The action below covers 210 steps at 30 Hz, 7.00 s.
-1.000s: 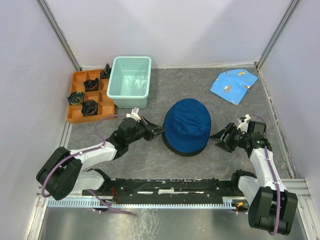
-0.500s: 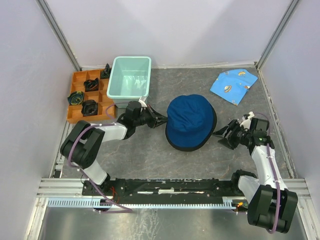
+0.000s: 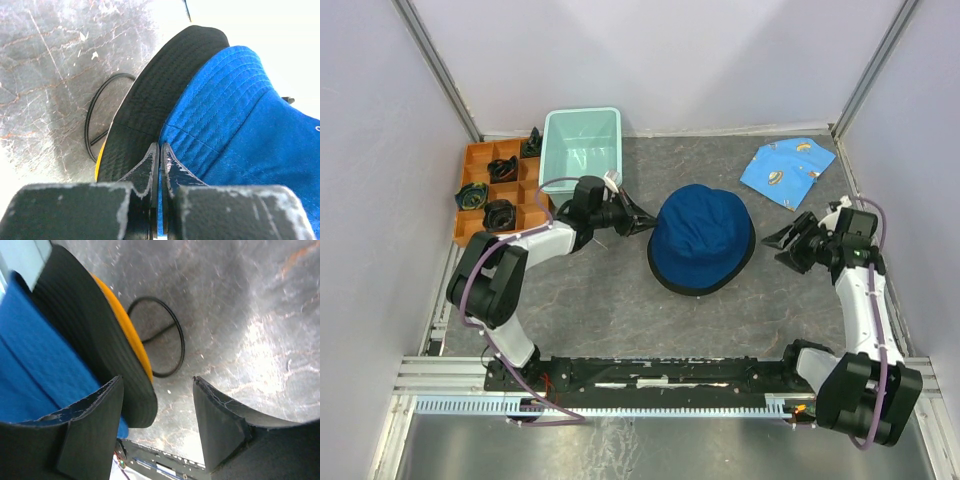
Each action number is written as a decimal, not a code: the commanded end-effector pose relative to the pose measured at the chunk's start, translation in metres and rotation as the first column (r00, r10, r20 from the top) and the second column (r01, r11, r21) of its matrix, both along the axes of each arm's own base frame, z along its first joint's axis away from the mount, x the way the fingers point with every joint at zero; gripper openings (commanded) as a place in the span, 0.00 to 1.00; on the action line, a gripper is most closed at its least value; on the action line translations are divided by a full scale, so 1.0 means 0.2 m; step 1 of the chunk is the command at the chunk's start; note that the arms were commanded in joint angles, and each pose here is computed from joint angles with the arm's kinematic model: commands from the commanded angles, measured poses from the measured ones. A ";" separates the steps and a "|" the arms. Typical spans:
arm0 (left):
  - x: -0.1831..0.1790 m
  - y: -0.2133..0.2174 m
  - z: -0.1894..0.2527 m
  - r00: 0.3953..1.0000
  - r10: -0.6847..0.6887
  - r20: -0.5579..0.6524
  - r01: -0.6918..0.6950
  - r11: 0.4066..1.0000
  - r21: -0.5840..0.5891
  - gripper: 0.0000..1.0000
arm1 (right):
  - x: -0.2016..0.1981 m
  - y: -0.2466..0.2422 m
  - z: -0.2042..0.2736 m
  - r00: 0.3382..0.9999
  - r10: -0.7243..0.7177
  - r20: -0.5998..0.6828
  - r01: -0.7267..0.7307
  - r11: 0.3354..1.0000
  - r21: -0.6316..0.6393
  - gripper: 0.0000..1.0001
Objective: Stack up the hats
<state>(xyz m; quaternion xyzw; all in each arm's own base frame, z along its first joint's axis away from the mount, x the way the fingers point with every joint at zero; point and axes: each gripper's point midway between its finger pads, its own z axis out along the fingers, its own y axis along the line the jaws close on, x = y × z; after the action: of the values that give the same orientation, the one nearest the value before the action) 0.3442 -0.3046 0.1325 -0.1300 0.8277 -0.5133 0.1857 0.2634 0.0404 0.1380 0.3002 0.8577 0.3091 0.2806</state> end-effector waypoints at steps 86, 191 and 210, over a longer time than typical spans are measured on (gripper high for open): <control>0.04 0.13 -0.03 0.996 0.000 0.088 -0.003 1.000 0.029 0.03 | 0.22 0.25 -0.14 0.973 0.127 0.192 -0.172 0.957 0.234 0.13; 0.15 1.57 -0.20 0.528 0.022 0.849 -0.801 0.346 0.489 0.99 | 0.49 -0.37 -0.19 0.844 0.186 0.504 0.307 0.602 -0.737 0.99; 0.16 1.56 -0.20 0.529 0.019 0.848 -0.798 0.351 0.490 0.99 | 0.62 -0.24 -0.34 0.852 0.290 0.436 0.204 0.583 -0.786 0.99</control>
<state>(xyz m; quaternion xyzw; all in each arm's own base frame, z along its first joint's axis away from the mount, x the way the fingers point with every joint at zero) 0.3656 0.0071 0.0711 -0.0207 0.7642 0.0467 0.6429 0.3793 -0.0057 0.0528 0.0248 0.8164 -0.0307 0.5761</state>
